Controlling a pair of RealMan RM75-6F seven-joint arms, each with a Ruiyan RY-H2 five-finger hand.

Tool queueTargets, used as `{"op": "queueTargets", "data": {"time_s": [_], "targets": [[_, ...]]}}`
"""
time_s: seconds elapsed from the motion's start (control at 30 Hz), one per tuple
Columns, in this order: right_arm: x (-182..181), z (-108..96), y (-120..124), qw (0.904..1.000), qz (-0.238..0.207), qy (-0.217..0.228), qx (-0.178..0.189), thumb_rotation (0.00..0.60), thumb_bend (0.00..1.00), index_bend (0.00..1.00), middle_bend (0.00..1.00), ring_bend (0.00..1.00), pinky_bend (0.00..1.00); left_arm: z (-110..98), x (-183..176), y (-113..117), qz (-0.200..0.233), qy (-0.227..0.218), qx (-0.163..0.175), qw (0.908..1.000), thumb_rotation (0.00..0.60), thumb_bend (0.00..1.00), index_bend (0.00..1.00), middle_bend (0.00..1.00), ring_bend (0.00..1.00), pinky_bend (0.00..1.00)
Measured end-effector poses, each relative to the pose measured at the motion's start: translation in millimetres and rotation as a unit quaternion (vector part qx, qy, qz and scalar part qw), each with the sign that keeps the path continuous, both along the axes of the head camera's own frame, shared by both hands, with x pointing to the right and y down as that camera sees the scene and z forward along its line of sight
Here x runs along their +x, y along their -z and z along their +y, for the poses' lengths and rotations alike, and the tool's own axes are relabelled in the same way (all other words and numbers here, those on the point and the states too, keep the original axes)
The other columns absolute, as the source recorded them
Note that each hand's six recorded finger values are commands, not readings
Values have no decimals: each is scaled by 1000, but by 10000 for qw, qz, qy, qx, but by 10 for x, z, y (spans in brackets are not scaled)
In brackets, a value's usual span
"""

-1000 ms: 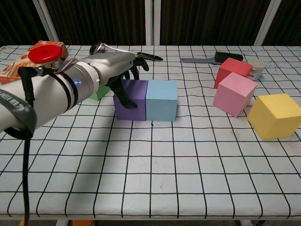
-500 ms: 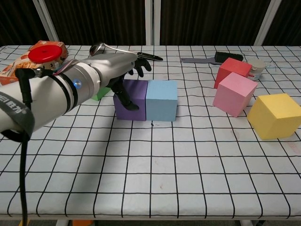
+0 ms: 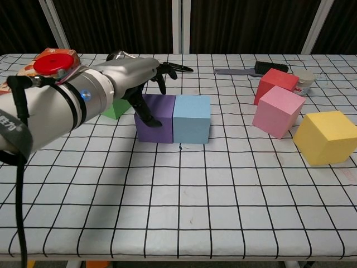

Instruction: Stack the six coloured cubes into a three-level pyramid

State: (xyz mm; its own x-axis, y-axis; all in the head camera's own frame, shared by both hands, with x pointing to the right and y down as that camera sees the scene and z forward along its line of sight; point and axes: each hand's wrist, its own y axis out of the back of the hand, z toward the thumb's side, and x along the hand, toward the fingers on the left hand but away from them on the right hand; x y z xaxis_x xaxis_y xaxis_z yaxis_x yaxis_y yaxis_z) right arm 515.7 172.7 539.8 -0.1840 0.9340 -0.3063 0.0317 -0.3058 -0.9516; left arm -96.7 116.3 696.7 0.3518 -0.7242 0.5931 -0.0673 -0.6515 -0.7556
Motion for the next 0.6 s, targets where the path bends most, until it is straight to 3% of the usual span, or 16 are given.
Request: {"op": "queueTargets", "data": {"time_s": [0.6], "targets": [[50,16,-8,10000,-7,-59,-7,600,185,0,0,0,0,-49,50,-2,21,-36,155,9999,600,140,127,397,127,210]]}}
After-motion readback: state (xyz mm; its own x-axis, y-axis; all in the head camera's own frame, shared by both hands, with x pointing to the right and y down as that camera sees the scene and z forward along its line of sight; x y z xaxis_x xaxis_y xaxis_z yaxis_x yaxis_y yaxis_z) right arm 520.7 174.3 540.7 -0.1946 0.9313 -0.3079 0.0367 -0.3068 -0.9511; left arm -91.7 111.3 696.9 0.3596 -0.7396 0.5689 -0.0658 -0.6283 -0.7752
